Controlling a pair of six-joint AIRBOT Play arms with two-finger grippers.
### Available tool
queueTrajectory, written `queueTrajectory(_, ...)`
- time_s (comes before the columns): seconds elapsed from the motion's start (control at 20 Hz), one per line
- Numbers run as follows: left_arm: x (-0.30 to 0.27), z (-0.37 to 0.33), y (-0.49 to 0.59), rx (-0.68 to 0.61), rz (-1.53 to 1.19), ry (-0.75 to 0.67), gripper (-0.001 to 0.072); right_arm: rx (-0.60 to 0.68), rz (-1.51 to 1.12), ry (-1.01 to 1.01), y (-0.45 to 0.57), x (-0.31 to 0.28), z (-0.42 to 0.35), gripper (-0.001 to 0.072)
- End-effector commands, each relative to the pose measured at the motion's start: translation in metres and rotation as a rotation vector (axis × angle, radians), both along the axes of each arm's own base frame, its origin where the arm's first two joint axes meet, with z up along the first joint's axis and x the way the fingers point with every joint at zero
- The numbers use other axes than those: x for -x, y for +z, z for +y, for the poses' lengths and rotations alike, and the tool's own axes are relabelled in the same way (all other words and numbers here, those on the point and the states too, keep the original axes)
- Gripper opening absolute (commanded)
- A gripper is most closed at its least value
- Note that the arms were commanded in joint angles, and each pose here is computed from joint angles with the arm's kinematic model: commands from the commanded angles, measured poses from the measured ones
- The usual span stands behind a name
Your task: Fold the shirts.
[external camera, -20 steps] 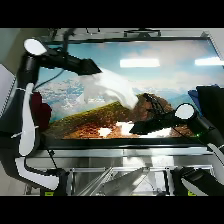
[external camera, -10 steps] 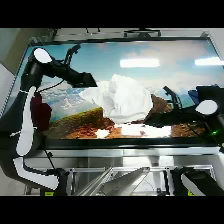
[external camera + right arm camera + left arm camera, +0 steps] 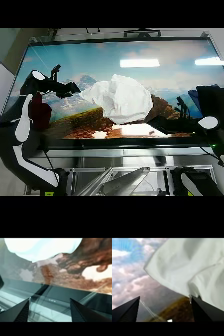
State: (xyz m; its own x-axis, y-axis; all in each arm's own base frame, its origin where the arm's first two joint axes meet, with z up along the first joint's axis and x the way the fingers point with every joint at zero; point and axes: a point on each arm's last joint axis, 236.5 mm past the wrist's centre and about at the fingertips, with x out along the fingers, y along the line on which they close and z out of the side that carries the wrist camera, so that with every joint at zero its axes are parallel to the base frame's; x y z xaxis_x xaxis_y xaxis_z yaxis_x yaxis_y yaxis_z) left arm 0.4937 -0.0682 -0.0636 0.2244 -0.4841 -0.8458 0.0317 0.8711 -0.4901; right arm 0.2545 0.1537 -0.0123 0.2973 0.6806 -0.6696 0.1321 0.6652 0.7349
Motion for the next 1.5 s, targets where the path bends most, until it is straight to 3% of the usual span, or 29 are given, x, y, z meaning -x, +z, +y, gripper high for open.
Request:
queueTrajectory(0.0, -0.032, 0.004, -0.024, 0.026, -0.015, 0.033, 0.0711, -0.003, 0.009, -0.044, -0.022, -0.006, 0.015, 0.0544)
queueTrajectory(0.35, -0.006, -0.037, -0.026, 0.144, 0.16, -0.161, 0.069, 0.003, 0.083, -0.016, -0.05, 0.0, 0.038, 0.0544)
queueTrajectory(0.4, -0.001, -0.037, -0.027, 0.147, 0.178, -0.17, 0.0546, 0.005, 0.093, -0.017, -0.053, 0.0, 0.038, 0.0544)
queueTrajectory(0.45, 0.0, -0.038, -0.03, 0.149, 0.181, -0.172, 0.0341, 0.008, 0.1, -0.018, -0.055, 0.0, 0.038, 0.0544)
queueTrajectory(0.5, 0.001, -0.037, -0.032, 0.147, 0.175, -0.179, 0.0189, 0.014, 0.101, -0.027, -0.058, -0.002, 0.036, 0.0544)
queueTrajectory(0.55, -0.001, -0.039, -0.036, 0.149, 0.165, -0.174, 0.0094, 0.021, 0.099, -0.038, -0.061, -0.004, 0.034, 0.0544)
queueTrajectory(0.6, -0.003, -0.042, -0.04, 0.146, 0.155, -0.168, 0.0068, 0.03, 0.094, -0.052, -0.063, -0.008, 0.032, 0.0544)
queueTrajectory(0.7, -0.007, -0.047, -0.043, 0.141, 0.139, -0.16, 0.0062, 0.038, 0.09, -0.089, -0.07, -0.016, 0.031, 0.0544)
queueTrajectory(0.75, -0.008, -0.05, -0.043, 0.137, 0.132, -0.165, 0.0019, 0.035, 0.083, -0.118, -0.073, -0.022, 0.035, 0.054)
queueTrajectory(0.85, -0.009, -0.053, -0.04, 0.133, 0.122, -0.176, 0.0018, 0.025, 0.055, -0.188, -0.079, -0.037, 0.047, 0.0459)
queueTrajectory(1.05, -0.019, -0.054, -0.025, 0.131, 0.084, -0.185, 0.0019, 0.014, 0.034, -0.239, -0.096, -0.055, 0.077, 0.046)
queueTrajectory(1.4, -0.02, -0.047, -0.021, 0.129, 0.082, -0.186, 0.0021, -0.024, -0.03, -0.15, -0.094, -0.096, 0.116, 0.0458)
queueTrajectory(1.45, -0.022, -0.04, -0.021, 0.127, 0.073, -0.175, 0.018, -0.029, -0.03, -0.143, -0.093, -0.095, 0.117, 0.0449)
